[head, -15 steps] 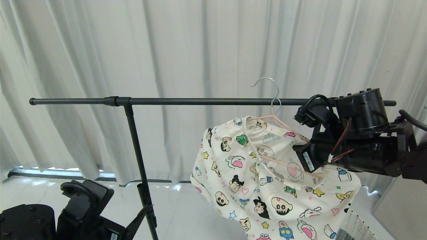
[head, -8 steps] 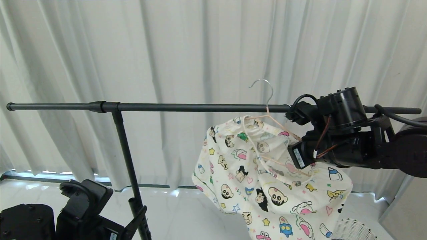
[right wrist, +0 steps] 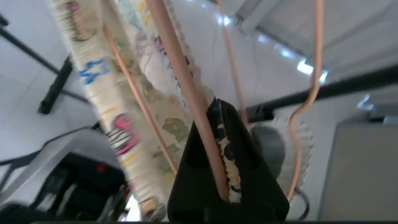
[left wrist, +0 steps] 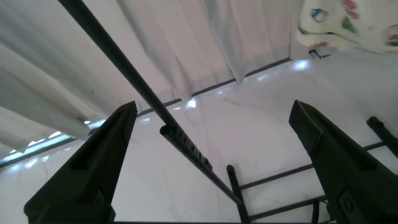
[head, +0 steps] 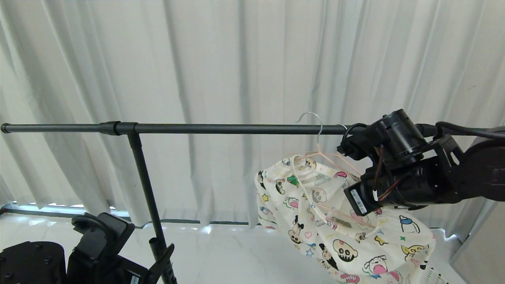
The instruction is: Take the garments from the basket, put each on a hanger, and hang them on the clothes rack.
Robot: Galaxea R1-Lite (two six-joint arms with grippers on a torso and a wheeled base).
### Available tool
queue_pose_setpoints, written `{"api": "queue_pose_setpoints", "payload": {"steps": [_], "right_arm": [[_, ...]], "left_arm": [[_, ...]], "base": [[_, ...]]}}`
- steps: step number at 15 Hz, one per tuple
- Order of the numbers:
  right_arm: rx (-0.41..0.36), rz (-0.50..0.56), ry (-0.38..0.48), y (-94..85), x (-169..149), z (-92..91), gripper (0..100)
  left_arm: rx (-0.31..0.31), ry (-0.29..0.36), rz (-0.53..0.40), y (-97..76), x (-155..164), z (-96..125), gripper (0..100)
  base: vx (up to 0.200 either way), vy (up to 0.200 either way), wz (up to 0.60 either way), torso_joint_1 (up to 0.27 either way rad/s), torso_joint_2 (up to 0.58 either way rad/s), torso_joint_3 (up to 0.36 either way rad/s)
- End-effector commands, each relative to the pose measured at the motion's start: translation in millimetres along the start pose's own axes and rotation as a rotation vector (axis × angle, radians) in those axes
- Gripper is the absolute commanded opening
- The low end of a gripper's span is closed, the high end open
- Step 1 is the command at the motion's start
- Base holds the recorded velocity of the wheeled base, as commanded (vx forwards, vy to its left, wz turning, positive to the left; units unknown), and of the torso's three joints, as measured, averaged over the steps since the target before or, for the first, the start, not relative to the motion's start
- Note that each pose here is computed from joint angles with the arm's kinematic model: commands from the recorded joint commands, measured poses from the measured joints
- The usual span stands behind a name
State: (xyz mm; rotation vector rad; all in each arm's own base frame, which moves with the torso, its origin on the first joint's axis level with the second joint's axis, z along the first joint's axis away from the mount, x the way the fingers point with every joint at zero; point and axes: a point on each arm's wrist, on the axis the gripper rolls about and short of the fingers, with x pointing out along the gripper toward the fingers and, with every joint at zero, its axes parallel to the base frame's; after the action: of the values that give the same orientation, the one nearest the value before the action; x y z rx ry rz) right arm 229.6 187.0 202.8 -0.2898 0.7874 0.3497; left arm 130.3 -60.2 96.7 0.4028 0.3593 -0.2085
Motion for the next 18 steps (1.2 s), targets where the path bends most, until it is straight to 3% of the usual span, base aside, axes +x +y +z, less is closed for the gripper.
{"api": "queue_pose_setpoints", "payload": {"steps": [1, 2, 5, 8, 18], "right_arm": [[0.089, 0.018, 0.027, 20.1, -20.7, 20.6, 0], [0.133, -0.003, 0.019, 27.5, -13.4, 30.6, 0], [0.131, -0.059, 0.007, 39.7, 6.1, 42.4, 0], [0.121, -0.078, 0.062, 41.8, 15.2, 36.8, 0], [0.155, -0.123, 0.115, 37.0, 48.5, 37.9, 0]], "left_arm": [[0.0, 0.002, 0.0, -0.2, 0.4, -0.2, 100], [0.001, 0.003, -0.002, -0.3, 0.6, -0.3, 100], [-0.001, 0.003, -0.002, -0.3, 0.6, -0.3, 100], [-0.048, 0.003, -0.003, -0.5, 0.6, -0.2, 100], [-0.049, 0.003, -0.003, -0.5, 0.6, -0.2, 100]], "base": [[0.0, 0.0, 0.0, 0.0, 0.0, 0.0], [0.0, 0.0, 0.0, 0.0, 0.0, 0.0], [0.0, 0.0, 0.0, 0.0, 0.0, 0.0], [0.0, 0.0, 0.0, 0.0, 0.0, 0.0], [0.0, 0.0, 0.0, 0.0, 0.0, 0.0]]}}
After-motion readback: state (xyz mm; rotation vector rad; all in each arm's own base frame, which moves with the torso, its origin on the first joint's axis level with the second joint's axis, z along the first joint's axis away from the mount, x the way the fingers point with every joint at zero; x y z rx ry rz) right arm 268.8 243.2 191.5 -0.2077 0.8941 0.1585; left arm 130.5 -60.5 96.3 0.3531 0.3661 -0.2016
